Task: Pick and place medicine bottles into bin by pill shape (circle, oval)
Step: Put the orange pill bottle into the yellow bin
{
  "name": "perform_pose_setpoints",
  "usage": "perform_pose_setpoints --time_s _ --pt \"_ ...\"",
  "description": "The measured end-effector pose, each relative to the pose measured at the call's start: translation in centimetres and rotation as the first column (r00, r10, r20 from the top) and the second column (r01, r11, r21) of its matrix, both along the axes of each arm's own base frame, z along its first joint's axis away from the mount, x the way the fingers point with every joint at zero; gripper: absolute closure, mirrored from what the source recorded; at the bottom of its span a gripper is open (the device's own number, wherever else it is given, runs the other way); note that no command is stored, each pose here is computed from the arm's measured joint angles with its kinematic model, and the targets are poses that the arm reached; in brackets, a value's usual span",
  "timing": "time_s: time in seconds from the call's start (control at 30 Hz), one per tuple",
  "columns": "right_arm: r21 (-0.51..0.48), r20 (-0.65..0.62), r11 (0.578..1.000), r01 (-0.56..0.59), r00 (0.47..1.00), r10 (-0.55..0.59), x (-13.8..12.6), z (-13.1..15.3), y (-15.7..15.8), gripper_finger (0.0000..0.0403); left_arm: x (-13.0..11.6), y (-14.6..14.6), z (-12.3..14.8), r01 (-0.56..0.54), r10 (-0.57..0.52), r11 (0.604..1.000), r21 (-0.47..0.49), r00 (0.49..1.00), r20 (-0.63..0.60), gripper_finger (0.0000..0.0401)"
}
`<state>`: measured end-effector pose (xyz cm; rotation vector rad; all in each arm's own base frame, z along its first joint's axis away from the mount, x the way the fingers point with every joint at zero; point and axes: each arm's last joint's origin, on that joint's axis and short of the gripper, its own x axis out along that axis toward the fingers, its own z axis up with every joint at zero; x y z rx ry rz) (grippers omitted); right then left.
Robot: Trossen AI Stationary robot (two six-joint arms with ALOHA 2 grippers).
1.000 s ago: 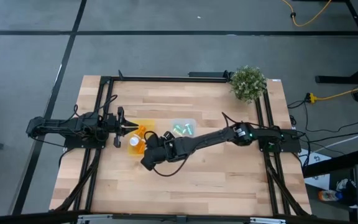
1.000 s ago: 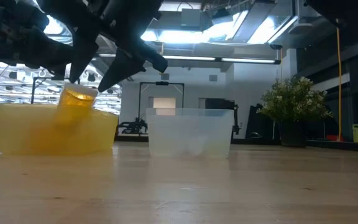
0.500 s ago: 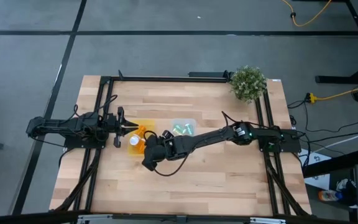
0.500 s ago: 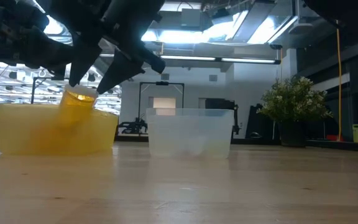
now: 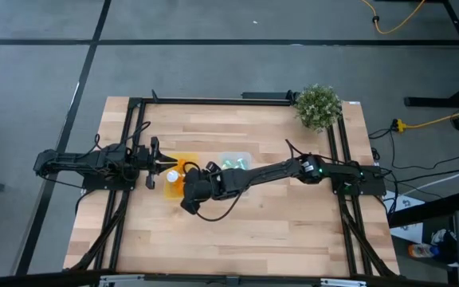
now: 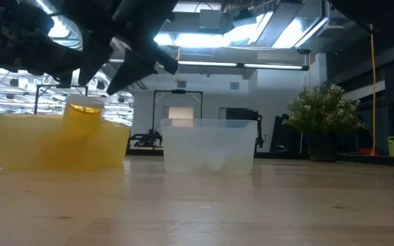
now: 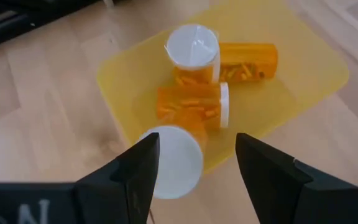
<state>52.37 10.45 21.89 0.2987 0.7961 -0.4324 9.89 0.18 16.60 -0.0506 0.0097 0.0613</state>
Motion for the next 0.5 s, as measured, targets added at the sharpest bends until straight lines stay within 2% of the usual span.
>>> perform_pose_setpoints --time_s 0.17,0.3,0.5 --pt "0.003 0.022 1.0 -0.01 1.0 0.01 -0.02 0.87 0.11 0.0189 0.0 0.0 0.0 0.0 0.0 1.0 0.0 1.0 0.0 0.0351" --pt "0.045 0.028 0.998 -0.034 0.999 0.033 0.01 1.04 0.24 0.0189 0.0 0.0 0.0 0.0 0.0 1.0 -0.001 1.0 0.0 0.0351" --pt "0.039 0.058 0.998 -0.047 0.997 0.045 0.32 1.24 0.03 0.0189 0.0 0.0 0.0 0.0 0.0 1.0 -0.001 1.0 0.0 0.0351"
